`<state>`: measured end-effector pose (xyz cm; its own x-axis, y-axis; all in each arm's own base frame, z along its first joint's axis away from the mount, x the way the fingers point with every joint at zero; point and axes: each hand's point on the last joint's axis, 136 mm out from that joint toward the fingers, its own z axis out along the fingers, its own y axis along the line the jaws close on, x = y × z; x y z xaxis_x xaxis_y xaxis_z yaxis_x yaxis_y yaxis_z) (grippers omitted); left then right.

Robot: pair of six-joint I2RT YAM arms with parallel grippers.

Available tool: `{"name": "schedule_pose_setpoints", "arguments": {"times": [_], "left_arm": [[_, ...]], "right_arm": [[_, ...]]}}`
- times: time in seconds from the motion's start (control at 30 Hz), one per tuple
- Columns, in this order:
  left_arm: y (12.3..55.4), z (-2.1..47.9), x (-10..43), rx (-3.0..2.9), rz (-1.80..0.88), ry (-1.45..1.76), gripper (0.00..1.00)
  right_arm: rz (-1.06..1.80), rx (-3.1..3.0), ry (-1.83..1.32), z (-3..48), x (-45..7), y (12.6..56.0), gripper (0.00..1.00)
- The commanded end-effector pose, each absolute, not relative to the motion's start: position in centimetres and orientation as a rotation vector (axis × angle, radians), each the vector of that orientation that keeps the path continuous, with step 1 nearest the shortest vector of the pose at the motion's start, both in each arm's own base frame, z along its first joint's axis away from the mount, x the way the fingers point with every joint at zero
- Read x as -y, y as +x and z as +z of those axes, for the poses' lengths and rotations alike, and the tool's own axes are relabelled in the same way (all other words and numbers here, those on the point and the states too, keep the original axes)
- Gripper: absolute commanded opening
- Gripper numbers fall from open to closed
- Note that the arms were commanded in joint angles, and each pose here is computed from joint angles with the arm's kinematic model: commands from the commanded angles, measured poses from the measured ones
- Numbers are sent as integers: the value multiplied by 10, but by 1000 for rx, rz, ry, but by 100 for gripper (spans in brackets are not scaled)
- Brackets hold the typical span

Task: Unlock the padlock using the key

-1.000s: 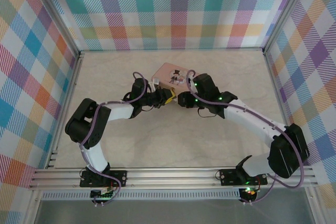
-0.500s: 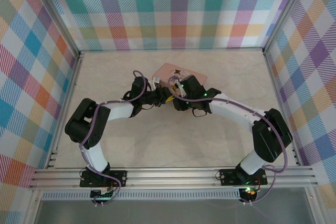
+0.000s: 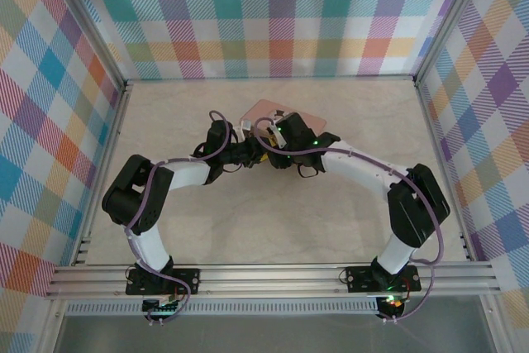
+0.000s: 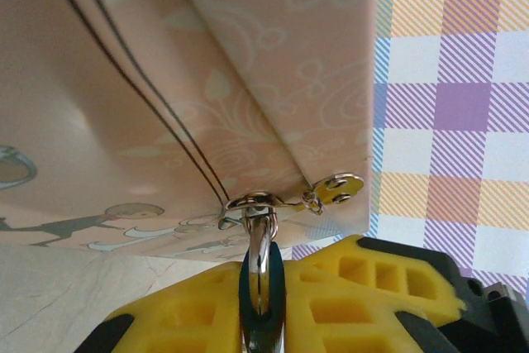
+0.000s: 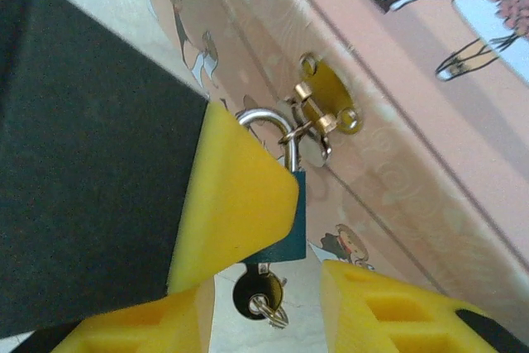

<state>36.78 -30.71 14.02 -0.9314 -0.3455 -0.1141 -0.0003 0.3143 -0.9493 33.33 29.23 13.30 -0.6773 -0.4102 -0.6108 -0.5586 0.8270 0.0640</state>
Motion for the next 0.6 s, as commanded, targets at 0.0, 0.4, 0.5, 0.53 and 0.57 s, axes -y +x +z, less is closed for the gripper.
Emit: {"name": "schedule_pose_setpoints", "arguments": {"times": [0.0, 0.4, 0.5, 0.53, 0.57], "left_arm": [[373, 180, 311, -2174, -1724, -202, 17], [373, 181, 312, -2168, -1736, -201, 16], [373, 180, 311, -2169, -1734, -204, 16], [373, 181, 311, -2167, -1734, -203, 17], [373, 181, 311, -2165, -1735, -202, 16]], "right_arm": [[304, -2388, -757, 139, -296, 334, 40], [225, -2387, -809, 133, -299, 343, 29], [219, -2390, -835, 131, -300, 341, 14], [219, -2395, -840, 129, -300, 340, 10], [225, -2399, -848, 128, -300, 338, 4]]}}
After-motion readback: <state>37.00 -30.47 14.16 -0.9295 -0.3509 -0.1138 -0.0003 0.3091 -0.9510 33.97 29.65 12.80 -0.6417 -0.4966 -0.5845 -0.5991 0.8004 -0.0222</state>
